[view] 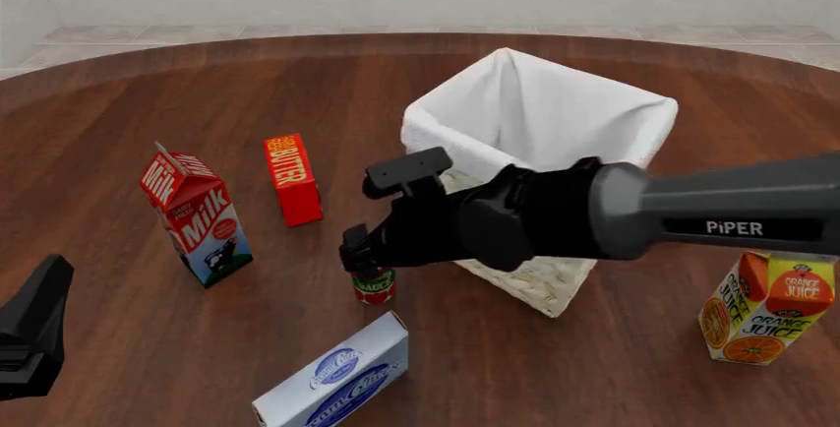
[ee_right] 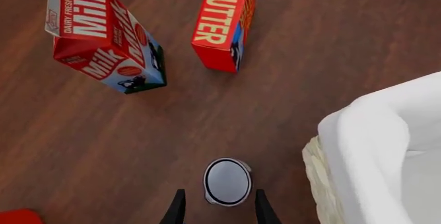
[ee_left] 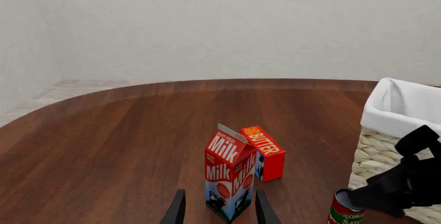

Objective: Pick up the tomato sauce, and put it in the basket.

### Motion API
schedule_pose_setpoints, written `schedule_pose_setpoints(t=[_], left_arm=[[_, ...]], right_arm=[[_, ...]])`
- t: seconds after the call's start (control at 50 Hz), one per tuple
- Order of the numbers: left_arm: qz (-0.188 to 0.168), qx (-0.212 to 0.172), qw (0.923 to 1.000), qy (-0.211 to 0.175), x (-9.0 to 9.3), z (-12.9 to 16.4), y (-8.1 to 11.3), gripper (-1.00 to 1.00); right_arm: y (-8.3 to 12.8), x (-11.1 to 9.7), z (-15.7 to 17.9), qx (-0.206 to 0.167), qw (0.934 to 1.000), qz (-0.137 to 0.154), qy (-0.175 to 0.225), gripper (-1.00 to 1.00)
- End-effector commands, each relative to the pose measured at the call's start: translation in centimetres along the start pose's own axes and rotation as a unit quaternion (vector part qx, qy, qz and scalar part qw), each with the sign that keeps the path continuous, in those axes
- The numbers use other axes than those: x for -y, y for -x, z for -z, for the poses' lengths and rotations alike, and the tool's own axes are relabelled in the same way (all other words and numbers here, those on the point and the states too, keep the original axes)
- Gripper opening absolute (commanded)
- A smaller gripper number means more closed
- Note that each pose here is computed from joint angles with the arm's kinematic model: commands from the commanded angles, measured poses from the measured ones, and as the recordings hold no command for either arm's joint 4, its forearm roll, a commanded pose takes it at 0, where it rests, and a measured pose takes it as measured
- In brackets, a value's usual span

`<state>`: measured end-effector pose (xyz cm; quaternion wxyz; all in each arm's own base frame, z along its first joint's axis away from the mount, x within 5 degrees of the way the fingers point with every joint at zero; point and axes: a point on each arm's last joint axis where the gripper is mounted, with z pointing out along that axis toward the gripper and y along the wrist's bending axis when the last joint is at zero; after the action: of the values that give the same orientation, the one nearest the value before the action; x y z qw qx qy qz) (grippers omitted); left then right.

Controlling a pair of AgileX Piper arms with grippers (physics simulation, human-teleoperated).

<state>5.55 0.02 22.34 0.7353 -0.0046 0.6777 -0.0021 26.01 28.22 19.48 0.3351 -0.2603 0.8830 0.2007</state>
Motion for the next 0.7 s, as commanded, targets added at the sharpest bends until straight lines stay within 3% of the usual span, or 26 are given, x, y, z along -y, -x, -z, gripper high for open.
schedule_pose_setpoints(t=[0.02, 0.7], left_arm=[[-0.001, 0.0, 1.0, -0.001, 0.0, 0.0, -0.4, 1.0], [-0.001, 0.0, 1.0, -0.001, 0.0, -0.1, -0.4, 1.0]], right_arm=[[-0.1, 0.4, -1.1, -0.006, 1.0, -0.004, -0.005, 1.0], [-1.3, 0.1, -4.0, -0.029, 0.9995, -0.014, -0.006, 1.0]])
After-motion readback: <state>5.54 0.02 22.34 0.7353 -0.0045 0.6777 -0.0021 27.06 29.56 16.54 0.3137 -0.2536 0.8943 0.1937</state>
